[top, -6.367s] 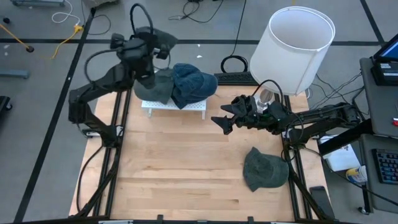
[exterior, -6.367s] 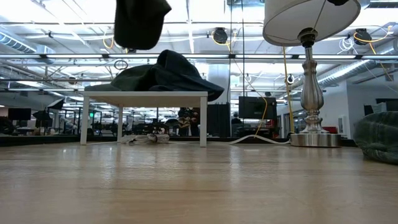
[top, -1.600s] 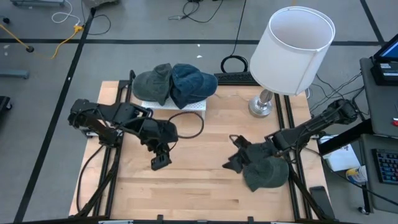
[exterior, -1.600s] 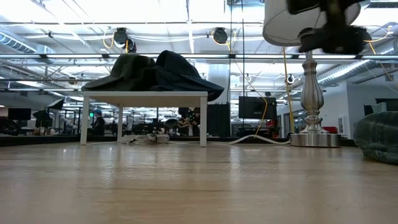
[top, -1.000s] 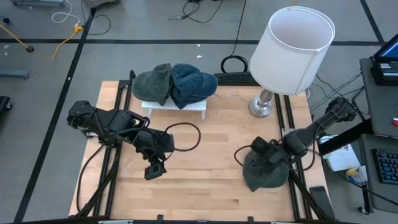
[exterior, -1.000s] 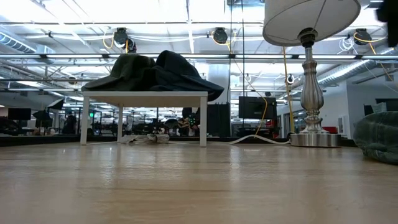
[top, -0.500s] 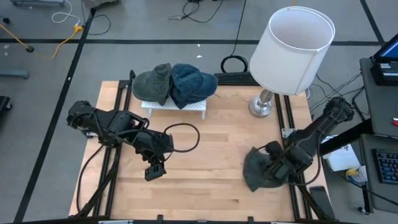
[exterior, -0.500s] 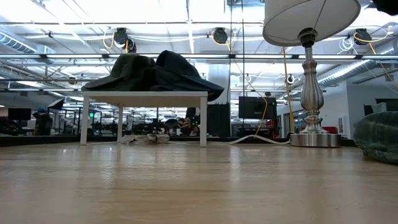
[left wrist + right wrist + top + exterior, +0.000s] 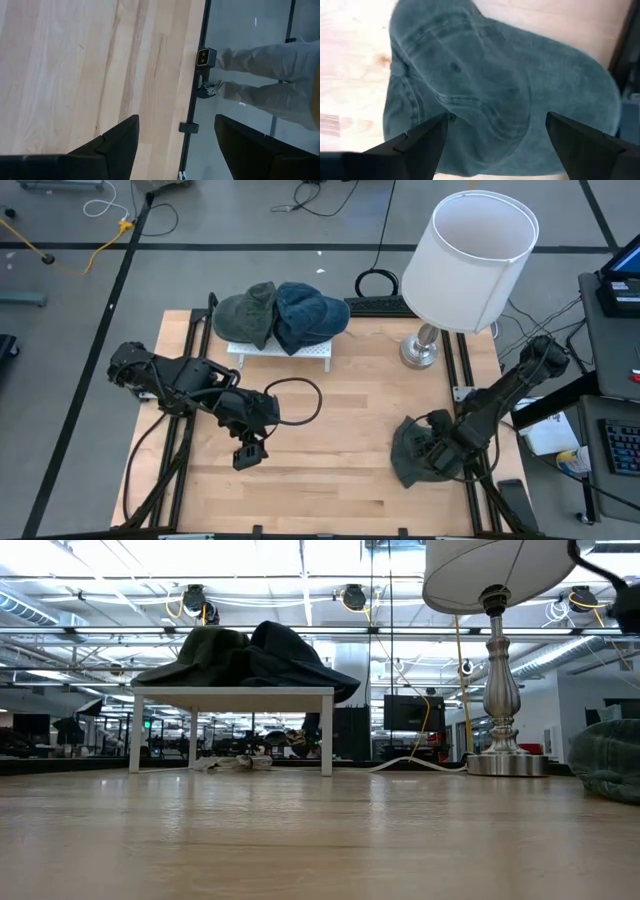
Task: Pick & Place hat
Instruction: Stack the gray cap on the gray cap on the shelf
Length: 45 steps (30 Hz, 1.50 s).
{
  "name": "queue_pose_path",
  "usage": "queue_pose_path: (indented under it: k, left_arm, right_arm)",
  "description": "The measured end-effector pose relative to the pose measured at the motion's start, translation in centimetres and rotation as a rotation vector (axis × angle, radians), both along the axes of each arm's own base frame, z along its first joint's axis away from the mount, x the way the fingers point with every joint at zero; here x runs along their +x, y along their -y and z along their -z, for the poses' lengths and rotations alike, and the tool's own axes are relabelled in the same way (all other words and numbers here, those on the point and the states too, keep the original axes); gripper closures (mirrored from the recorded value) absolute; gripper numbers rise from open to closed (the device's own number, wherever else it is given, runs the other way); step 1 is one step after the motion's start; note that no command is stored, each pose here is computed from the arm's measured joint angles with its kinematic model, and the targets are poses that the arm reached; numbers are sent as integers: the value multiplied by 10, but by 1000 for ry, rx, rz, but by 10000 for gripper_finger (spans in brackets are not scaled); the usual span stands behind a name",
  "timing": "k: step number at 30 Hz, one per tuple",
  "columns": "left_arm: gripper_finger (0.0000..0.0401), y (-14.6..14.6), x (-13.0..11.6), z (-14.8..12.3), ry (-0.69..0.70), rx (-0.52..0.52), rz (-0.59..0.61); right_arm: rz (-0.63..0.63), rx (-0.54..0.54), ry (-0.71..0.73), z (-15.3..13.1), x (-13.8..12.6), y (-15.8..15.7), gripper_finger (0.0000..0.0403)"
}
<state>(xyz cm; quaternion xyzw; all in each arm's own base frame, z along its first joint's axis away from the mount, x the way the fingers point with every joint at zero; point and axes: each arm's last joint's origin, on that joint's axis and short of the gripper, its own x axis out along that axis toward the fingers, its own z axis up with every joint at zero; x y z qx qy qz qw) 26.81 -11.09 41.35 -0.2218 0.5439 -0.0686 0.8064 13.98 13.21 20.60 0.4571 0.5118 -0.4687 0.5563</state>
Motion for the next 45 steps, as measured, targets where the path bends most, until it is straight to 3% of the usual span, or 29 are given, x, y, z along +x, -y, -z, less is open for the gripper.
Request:
queue_pose_path:
  k: [4, 8, 17, 24, 27, 32, 45]
  left_arm:
    - [137, 0, 0, 0, 0, 0, 0]
    - [137, 0, 0, 0, 0, 0, 0]
    - [137, 0, 0, 0, 7, 8, 17]
    - [137, 0, 0, 0, 7, 8, 17]
    - [137, 0, 0, 0, 7, 9, 18]
    - [137, -1, 0, 0, 1, -7, 22]
    - [137, -15, 5, -1, -43, -130, 23]
  right_arm:
    - [4, 29, 3, 14, -1, 0, 86]
    - [16, 45, -16, 21, -4, 2, 128]
    - [15, 62, -38, 26, -6, 2, 270]
    - [-60, 66, -32, 26, -5, 2, 390]
    - [-116, 95, -34, 26, -4, 0, 392]
    - [-327, 187, 7, 13, 0, -6, 398]
    - [-864, 187, 172, -69, 20, -15, 401]
